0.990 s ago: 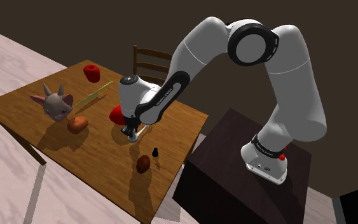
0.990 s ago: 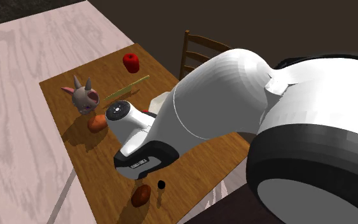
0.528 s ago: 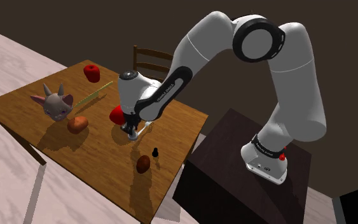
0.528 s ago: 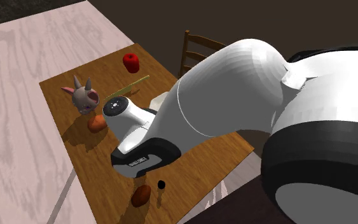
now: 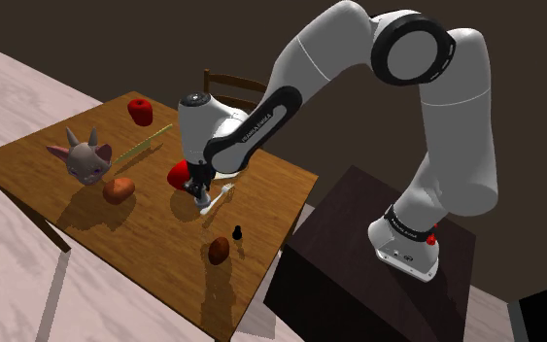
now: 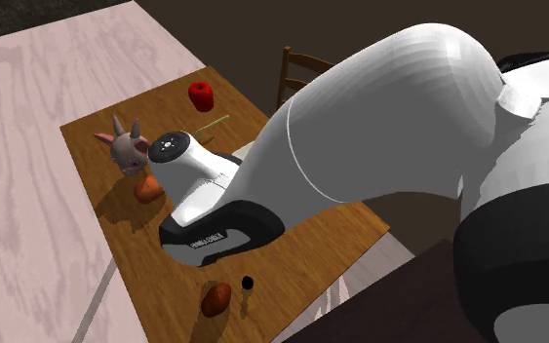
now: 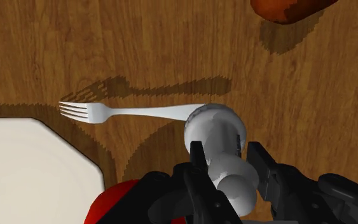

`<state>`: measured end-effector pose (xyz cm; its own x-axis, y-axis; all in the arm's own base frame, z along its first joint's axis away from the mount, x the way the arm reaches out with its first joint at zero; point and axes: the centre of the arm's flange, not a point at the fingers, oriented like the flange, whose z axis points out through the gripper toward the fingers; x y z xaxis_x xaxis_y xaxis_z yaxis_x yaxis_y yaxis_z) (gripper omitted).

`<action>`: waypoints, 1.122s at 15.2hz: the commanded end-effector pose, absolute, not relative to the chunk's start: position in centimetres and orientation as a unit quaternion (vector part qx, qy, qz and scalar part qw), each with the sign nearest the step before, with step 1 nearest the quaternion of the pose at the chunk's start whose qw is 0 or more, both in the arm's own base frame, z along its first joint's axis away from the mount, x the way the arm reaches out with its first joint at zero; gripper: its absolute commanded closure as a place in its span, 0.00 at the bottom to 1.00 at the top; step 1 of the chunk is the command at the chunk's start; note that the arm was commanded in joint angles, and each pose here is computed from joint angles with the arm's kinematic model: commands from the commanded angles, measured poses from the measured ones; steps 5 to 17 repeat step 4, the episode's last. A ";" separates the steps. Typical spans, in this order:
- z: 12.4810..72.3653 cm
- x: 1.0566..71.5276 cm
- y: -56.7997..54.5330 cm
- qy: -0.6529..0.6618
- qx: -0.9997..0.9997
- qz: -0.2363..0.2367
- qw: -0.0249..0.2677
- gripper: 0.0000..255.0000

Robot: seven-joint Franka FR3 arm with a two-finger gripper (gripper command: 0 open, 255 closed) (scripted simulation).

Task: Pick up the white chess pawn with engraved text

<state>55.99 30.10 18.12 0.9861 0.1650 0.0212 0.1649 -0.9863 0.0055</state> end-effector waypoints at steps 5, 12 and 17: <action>19.8 56.0 30.0 0.083 0.997 0.011 0.002 1.00; 19.8 56.0 30.0 0.083 0.997 0.011 0.002 1.00; 19.8 56.0 30.0 0.083 0.997 0.011 0.002 1.00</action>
